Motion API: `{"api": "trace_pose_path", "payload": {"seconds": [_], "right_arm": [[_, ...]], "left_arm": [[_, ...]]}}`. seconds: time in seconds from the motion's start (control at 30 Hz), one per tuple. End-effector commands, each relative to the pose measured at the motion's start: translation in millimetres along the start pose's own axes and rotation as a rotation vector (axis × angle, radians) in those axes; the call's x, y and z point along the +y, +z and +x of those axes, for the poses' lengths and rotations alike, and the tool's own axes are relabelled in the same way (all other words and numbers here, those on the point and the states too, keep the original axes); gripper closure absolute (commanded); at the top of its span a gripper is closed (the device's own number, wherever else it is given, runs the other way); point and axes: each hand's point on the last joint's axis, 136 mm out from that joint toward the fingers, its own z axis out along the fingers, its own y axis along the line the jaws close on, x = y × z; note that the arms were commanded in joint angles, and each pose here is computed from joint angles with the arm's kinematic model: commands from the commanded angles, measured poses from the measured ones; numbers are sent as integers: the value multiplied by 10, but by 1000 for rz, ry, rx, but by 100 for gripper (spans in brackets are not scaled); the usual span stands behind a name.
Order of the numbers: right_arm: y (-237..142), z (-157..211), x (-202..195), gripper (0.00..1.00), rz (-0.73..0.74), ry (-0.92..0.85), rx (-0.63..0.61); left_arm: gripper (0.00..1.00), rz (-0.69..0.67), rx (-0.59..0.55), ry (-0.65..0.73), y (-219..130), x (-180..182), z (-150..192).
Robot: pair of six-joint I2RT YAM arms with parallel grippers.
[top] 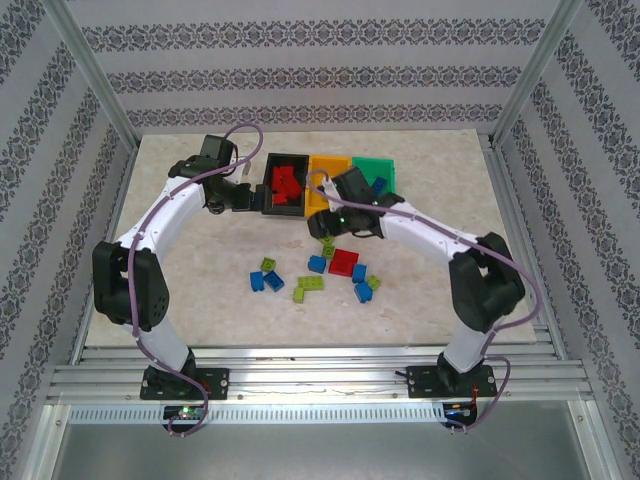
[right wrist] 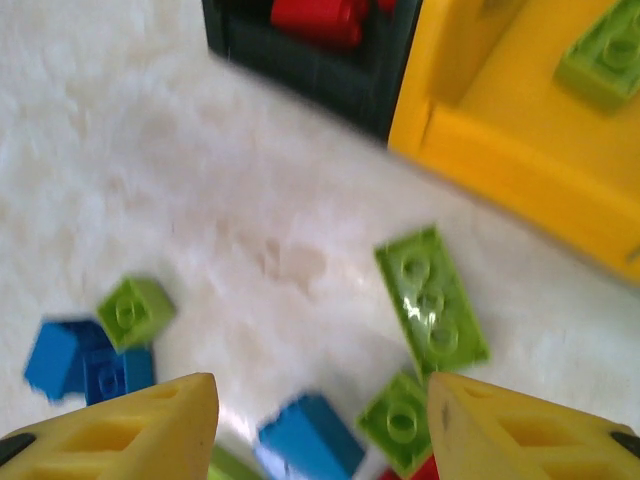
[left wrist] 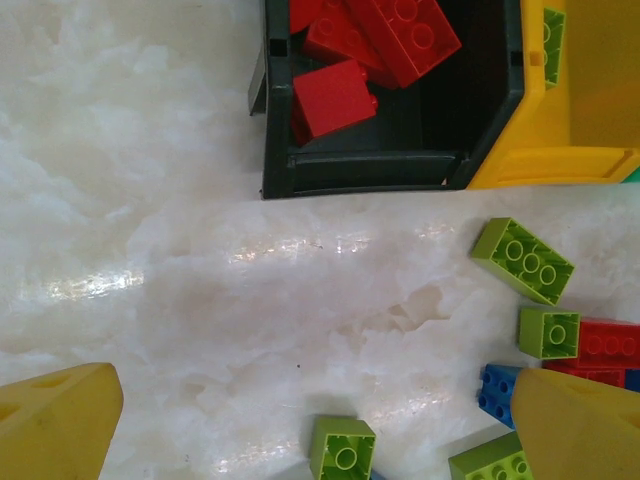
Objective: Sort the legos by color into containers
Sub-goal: Pick up the lego from the center of the table.
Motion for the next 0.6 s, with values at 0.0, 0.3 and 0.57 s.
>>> {"api": "trace_pose_path", "payload": {"seconds": [0.0, 0.3, 0.57], "right_arm": [[-24, 459, -55, 42, 7, -68, 102], [32, 894, -391, 40, 144, -85, 214], [126, 859, -729, 37, 304, -59, 235]], "left_arm": [[0, 22, -42, -16, -109, -24, -73], [0, 45, -29, -21, -84, -58, -69], [0, 65, -16, -25, -56, -89, -49]]}}
